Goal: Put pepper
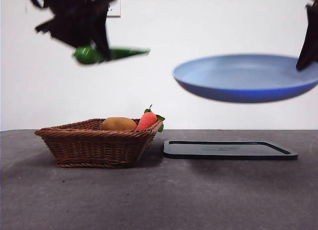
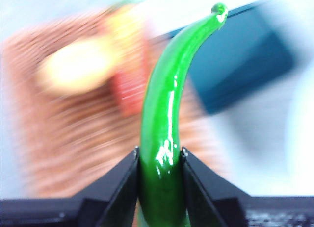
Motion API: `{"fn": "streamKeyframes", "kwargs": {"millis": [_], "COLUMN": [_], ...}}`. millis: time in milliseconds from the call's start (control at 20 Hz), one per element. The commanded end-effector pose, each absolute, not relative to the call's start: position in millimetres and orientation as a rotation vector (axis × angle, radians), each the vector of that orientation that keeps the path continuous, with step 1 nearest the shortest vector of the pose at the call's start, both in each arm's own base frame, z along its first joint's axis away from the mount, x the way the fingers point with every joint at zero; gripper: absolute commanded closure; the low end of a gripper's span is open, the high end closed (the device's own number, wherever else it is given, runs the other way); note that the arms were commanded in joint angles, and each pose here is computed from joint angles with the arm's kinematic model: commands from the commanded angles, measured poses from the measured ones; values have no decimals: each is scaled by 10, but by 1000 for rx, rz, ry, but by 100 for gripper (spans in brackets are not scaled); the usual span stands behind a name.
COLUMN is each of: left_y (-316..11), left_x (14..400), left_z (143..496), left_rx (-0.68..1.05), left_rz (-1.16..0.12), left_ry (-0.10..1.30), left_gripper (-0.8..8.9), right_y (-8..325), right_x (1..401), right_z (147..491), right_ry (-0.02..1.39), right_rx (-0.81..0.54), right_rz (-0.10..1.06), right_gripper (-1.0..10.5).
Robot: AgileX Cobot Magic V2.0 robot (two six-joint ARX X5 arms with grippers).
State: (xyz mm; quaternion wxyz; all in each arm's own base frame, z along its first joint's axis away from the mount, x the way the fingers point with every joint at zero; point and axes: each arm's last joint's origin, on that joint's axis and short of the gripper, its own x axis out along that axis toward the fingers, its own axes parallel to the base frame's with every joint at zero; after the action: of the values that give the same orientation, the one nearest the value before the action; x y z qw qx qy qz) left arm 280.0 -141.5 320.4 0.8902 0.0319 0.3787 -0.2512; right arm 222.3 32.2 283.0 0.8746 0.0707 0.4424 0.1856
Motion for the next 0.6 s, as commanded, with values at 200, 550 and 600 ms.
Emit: {"fn": "streamKeyframes", "kwargs": {"millis": [200,550,600], "left_y": [-1885,-2323,-2350], "left_x": [2544,2419,2445], "left_z": [3256,3004,2933], "left_rx": [69,199,205], "left_rz": [-726,-801,-804], "left_ry": [782,823,850], "left_gripper": [718,718,718], "right_y": [530,835,845], "right_x": [2498,2540,2536], "right_z": [2561,2469,2468], "right_ry": [1047,1075,1077], "right_rx": [209,221,221], "right_rz": [439,519,520], "right_gripper": [944,944,944]}}
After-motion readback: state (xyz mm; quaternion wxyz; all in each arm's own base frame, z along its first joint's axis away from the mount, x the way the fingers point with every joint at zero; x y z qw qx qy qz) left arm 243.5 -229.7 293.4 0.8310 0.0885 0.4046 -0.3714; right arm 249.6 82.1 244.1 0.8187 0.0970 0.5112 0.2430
